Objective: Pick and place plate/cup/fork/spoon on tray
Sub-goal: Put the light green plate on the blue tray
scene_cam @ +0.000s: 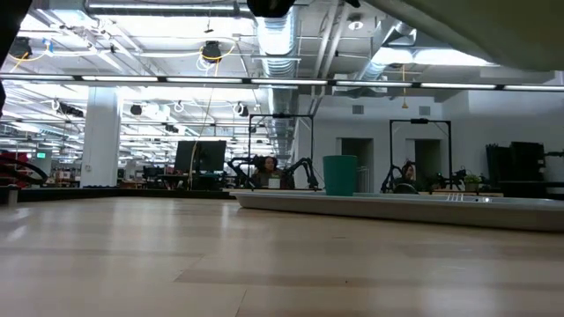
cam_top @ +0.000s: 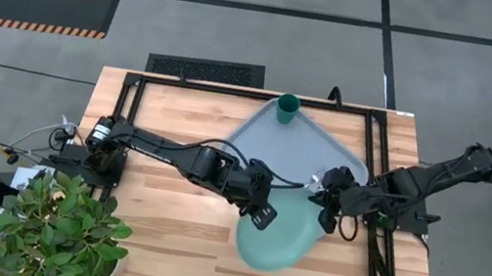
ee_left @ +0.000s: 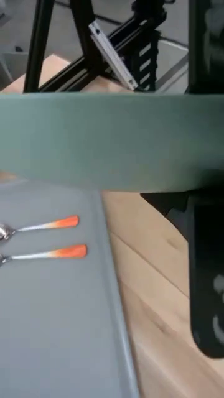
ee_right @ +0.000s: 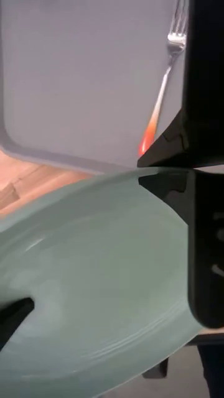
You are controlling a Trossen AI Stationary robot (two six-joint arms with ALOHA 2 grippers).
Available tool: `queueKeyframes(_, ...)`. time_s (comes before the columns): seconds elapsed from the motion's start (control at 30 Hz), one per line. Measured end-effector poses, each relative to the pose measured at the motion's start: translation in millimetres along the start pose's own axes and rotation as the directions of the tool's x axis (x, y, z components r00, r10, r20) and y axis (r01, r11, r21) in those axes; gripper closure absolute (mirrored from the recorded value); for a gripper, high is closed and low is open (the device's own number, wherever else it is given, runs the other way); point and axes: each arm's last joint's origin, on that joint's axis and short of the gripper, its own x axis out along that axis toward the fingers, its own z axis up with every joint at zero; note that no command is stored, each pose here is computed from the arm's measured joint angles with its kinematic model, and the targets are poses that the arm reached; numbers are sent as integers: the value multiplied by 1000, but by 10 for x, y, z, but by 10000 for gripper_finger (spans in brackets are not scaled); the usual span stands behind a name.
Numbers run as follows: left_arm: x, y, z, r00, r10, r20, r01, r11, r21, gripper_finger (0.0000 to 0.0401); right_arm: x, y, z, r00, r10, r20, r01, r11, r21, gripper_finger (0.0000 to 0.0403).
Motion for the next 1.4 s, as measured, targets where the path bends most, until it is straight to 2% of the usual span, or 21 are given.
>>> queueKeyframes(0.13, 1, 22, 4, 1000, 23, 3, -23, 1000, -4, 369, 10, -10, 18, 1000, -5, 8, 5, 1000, -5, 394)
queueKeyframes(0.47, 6, 66, 38, 999, 43, 0, -43, 999, 4, 379, 19, -37, 33, 1000, -23, 9, 23, 999, -25, 384)
queueKeyframes(0.6, -7, 140, 115, 998, 58, -9, -57, 998, 27, 381, 10, -79, 35, 999, -49, -3, 49, 999, -20, 345)
queueKeyframes(0.67, -50, 238, 158, 994, 104, -36, -103, 994, 29, 381, -41, -125, 28, 998, -58, -7, 58, 998, -18, 316)
queueKeyframes(0.83, -180, 445, 326, 985, 168, -42, -167, 986, 16, 381, -202, -192, 50, 998, -36, 57, 35, 999, 13, 240)
queueKeyframes(0.97, -353, 433, 445, 994, 103, 40, -104, 995, 12, 381, -321, -263, 53, 992, -50, 112, 44, 998, 53, 198)
queueKeyframes(1.07, -665, 392, 472, 986, 76, 148, -78, 997, 6, 381, -446, -337, 64, 979, -73, 191, 49, 991, 127, 181)
queueKeyframes(1.23, -1090, 383, 478, 948, 85, 307, -82, 996, -24, 381, -710, -477, 52, 936, -96, 339, 33, 982, 187, 176)
queueKeyframes(1.4, -1185, 317, 553, 910, 30, 414, -24, 1000, -20, 381, -824, -500, 97, 905, -55, 422, -23, 984, 177, 179)
